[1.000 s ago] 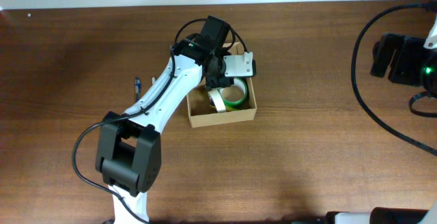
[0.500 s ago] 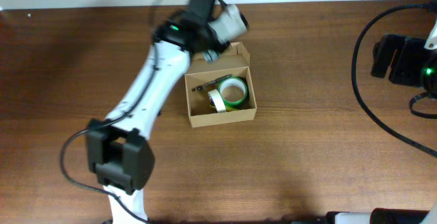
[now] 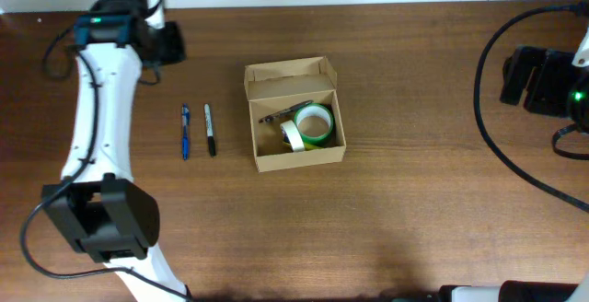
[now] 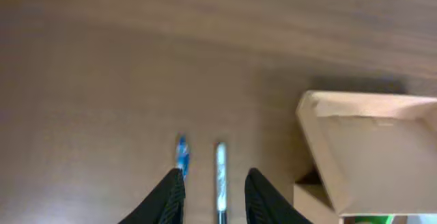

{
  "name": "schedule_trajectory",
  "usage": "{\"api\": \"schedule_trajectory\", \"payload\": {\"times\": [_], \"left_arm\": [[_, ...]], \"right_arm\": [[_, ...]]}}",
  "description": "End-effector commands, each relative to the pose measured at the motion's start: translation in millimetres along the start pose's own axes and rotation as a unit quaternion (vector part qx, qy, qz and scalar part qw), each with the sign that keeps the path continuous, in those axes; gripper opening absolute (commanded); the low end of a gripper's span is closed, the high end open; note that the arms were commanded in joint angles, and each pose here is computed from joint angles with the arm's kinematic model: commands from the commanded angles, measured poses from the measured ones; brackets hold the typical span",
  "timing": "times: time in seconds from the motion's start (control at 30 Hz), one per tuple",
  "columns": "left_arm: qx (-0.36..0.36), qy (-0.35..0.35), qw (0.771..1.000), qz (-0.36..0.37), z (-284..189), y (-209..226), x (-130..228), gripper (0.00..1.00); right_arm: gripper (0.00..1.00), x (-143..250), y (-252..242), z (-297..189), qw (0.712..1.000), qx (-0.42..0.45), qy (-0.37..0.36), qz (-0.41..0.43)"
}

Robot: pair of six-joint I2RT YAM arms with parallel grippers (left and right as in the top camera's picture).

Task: Pack container
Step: 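Move the left gripper back and grasp the blue pen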

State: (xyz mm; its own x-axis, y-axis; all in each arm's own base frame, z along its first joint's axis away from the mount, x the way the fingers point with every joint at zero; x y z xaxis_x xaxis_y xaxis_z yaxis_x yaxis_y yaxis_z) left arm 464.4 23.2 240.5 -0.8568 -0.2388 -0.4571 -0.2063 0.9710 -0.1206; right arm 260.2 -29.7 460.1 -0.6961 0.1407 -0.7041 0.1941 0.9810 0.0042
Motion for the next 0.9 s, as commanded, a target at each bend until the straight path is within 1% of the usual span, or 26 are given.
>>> {"api": "schedule_trajectory", "payload": {"times": [0.0, 0.13, 0.27, 0.33, 0.4, 0.47, 0.57, 0.7, 0.83, 0.87], "left_arm": [[-0.002, 0.061, 0.997, -0.050, 28, 8, 19, 0.29], [-0.018, 0.134, 0.989, -0.054, 48, 14, 46, 0.29], [0.007, 0.197, 0.980, -0.034, 57, 9, 68, 0.28], [-0.001, 0.219, 0.975, -0.033, 55, 12, 76, 0.25], [-0.006, 0.226, 0.974, -0.028, 54, 13, 79, 0.23], [-0.003, 0.231, 0.973, -0.009, 53, 14, 81, 0.23], [0.003, 0.236, 0.971, 0.026, 53, 15, 83, 0.18], [-0.013, 0.238, 0.970, 0.050, 58, 21, 86, 0.17], [-0.020, 0.250, 0.967, 0.052, 75, 26, 100, 0.18], [-0.020, 0.253, 0.966, 0.052, 80, 27, 104, 0.24]], "right_arm": [[0.99, 2, -2, -7, 1.000, -0.001, -0.005, 0.004], [0.99, 2, -2, -7, 1.000, -0.001, -0.005, 0.003], [0.99, 2, -2, -7, 1.000, -0.001, -0.005, 0.003], [0.99, 2, -2, -7, 1.000, -0.001, -0.005, 0.003], [0.99, 2, -2, -7, 1.000, -0.001, -0.005, 0.001], [0.99, 2, -2, -6, 1.000, -0.001, -0.005, -0.008], [0.99, 2, -2, -7, 1.000, 0.001, -0.005, -0.014], [0.99, 2, -2, -6, 1.000, 0.001, -0.005, -0.023], [0.99, 2, -3, -6, 1.000, 0.002, -0.005, -0.023], [0.99, 2, -3, -6, 1.000, 0.002, -0.005, -0.023]]}}
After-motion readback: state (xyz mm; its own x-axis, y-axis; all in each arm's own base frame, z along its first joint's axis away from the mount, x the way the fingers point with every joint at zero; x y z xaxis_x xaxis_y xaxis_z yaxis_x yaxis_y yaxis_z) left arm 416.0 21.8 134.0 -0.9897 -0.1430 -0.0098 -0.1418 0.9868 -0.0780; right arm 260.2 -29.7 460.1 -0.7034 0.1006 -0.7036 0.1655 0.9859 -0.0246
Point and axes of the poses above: each gripper's point midway between its finger pads, its own z axis out along the fingers, its own y axis along the line the jaws close on, x = y × z, the point moved 4 cm from there along -z, back along the fingers, and after that the axes turned 1 degree about -z, right-handed, at the moved point
